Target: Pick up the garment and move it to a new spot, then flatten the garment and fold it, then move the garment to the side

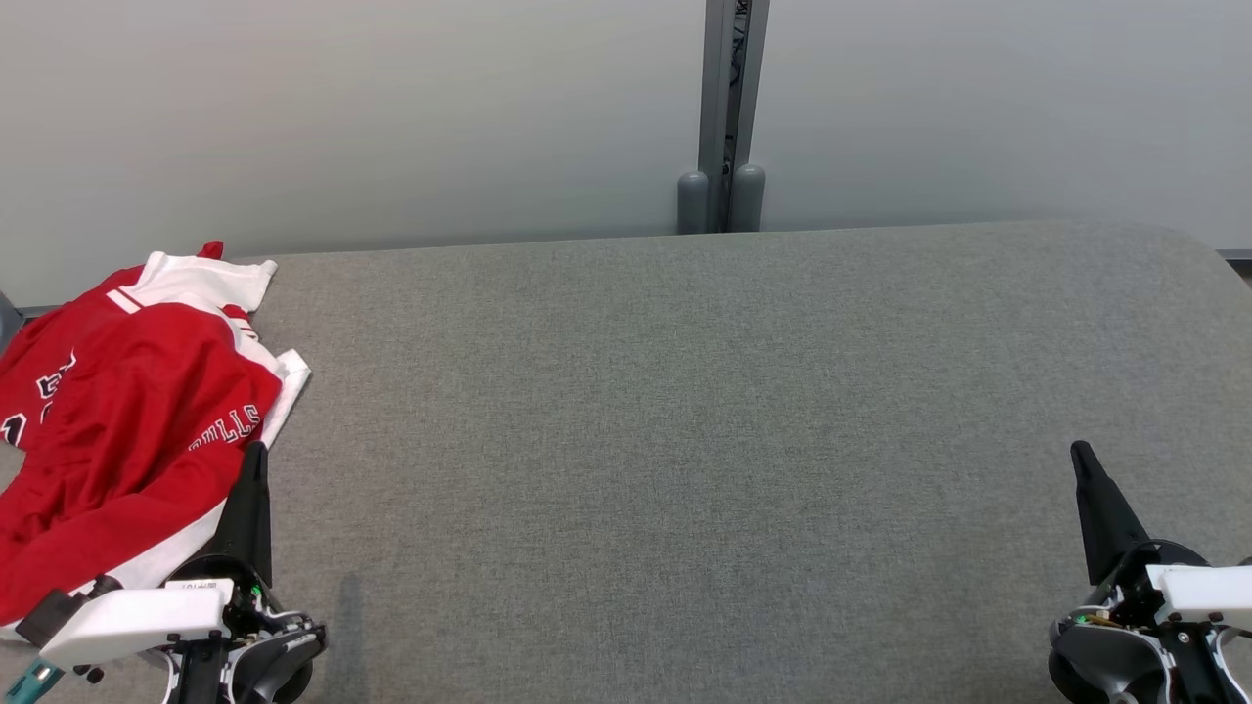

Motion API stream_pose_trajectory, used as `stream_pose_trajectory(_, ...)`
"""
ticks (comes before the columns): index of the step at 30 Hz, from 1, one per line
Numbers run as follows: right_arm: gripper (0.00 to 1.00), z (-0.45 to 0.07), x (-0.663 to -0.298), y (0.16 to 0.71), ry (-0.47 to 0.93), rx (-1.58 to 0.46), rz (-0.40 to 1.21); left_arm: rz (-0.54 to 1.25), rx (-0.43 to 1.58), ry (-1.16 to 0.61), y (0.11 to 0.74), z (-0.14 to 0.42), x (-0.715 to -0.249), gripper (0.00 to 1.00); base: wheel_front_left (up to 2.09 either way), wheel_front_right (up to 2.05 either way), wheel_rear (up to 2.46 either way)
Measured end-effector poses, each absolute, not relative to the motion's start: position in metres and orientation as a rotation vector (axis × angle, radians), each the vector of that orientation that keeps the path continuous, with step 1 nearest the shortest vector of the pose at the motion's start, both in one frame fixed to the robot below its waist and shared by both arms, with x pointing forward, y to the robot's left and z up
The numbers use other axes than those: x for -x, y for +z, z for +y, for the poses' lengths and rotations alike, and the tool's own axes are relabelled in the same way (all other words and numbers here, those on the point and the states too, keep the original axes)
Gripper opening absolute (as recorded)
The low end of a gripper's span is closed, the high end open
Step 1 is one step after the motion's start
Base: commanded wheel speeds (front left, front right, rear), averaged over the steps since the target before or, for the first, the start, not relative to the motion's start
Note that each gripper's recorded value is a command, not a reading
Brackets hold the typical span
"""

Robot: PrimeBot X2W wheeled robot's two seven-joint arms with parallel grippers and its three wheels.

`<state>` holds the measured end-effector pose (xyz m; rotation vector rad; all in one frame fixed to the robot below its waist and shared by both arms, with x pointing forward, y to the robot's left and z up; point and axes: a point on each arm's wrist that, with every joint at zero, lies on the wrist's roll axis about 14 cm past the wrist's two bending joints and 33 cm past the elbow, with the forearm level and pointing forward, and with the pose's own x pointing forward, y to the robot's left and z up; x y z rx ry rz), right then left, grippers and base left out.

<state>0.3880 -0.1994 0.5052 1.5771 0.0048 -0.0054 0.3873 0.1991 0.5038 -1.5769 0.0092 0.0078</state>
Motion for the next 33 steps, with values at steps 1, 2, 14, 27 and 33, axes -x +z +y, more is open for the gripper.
stream_pose_trajectory(1,0.0,-0.199,-0.388,0.505,-0.005,-1.577,0.005,0.009,1.577,0.008,0.504,0.199,-0.387,0.0,0.0,0.0,0.0)
stream_pose_trajectory(2,0.0,-0.199,-0.388,0.505,-0.005,-1.577,0.005,0.009,1.577,0.008,0.504,0.199,-0.387,0.0,0.0,0.0,0.0)
stream_pose_trajectory(14,0.0,-0.199,-0.388,0.505,-0.005,-1.577,0.005,0.009,1.577,0.008,0.504,0.199,-0.387,0.0,0.0,0.0,0.0)
stream_pose_trajectory(27,1.0,-0.196,-0.378,0.483,-0.058,-1.594,0.054,0.063,1.591,0.063,0.48,0.196,-0.376,1.0,0.0,0.0,0.0)
stream_pose_trajectory(33,1.0,-0.191,-0.374,0.477,-0.071,-1.597,0.07,0.077,1.596,0.093,0.471,0.192,-0.37,1.0,0.0,0.0,0.0)
